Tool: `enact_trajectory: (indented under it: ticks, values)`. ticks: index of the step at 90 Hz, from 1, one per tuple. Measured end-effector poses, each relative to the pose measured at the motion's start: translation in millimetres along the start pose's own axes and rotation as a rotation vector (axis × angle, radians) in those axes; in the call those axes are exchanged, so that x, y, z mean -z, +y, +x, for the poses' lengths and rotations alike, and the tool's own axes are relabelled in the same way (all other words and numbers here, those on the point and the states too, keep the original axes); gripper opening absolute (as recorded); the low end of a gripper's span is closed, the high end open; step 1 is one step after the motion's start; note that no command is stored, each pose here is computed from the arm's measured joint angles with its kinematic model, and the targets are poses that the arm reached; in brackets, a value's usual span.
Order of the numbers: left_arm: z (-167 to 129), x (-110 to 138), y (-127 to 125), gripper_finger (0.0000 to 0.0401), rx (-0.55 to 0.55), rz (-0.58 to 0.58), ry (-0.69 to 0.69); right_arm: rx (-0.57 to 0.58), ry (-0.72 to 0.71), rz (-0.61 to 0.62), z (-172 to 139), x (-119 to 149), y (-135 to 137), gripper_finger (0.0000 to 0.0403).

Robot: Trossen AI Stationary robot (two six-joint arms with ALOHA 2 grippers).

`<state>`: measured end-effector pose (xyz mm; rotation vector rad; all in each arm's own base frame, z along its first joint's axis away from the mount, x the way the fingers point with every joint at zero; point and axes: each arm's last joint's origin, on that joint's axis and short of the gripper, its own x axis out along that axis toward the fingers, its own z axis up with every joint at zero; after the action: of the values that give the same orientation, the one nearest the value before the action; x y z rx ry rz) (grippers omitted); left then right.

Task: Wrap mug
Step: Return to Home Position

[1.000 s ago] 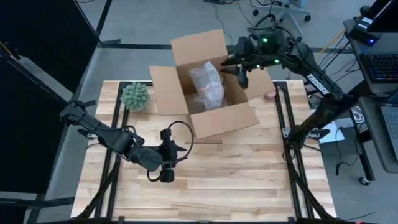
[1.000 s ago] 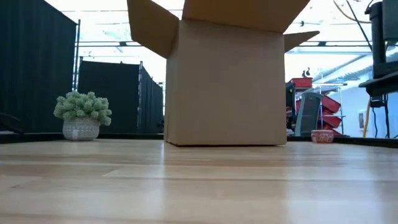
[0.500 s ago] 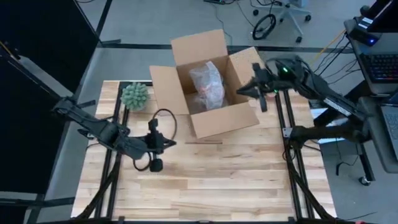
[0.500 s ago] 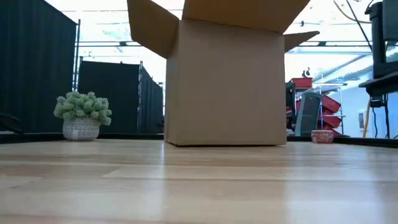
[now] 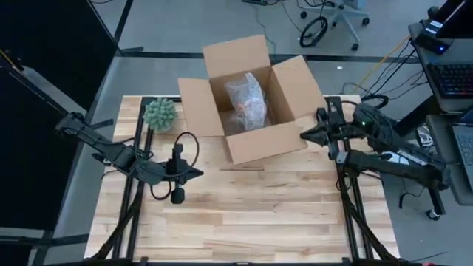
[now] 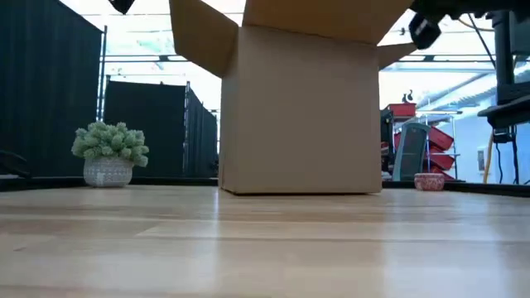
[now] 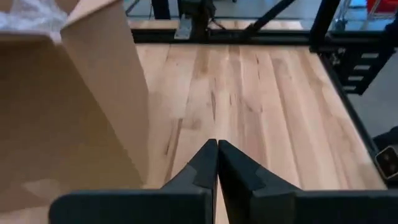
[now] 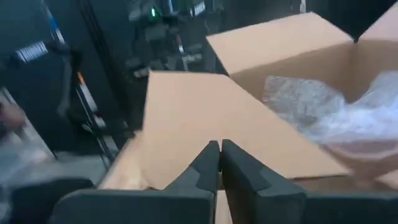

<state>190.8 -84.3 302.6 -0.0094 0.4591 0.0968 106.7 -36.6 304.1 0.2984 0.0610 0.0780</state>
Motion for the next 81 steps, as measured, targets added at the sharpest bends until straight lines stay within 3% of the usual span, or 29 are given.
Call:
enact_trajectory:
  ticks: [17, 29, 50, 66, 81]
  values:
    - [0.0, -2.6, 0.5, 0.0000, -0.032, -0.023, -0.032, -0.022, -0.005, 0.070, -2.3, 24.4, -0.3, 0.0000]
    - [0.6, -1.9, 0.3, 0.0000, -0.033, -0.019, -0.025, 0.035, -0.060, 0.065, -0.4, 41.9, -2.8, 0.0000]
    - [1.8, 2.2, 0.7, 0.0000, -0.042, 0.003, 0.013, -0.026, -0.138, 0.018, 0.2, 61.8, 0.5, 0.0000]
    - [2.9, 1.1, -0.2, 0.0000, -0.041, -0.023, 0.002, 0.176, -0.225, 0.083, 4.4, 88.3, -9.9, 0.0000]
    - [3.0, 1.8, -0.5, 0.0000, -0.028, -0.026, 0.011, 0.194, -0.220, 0.042, 4.2, 100.2, -12.5, 0.0000]
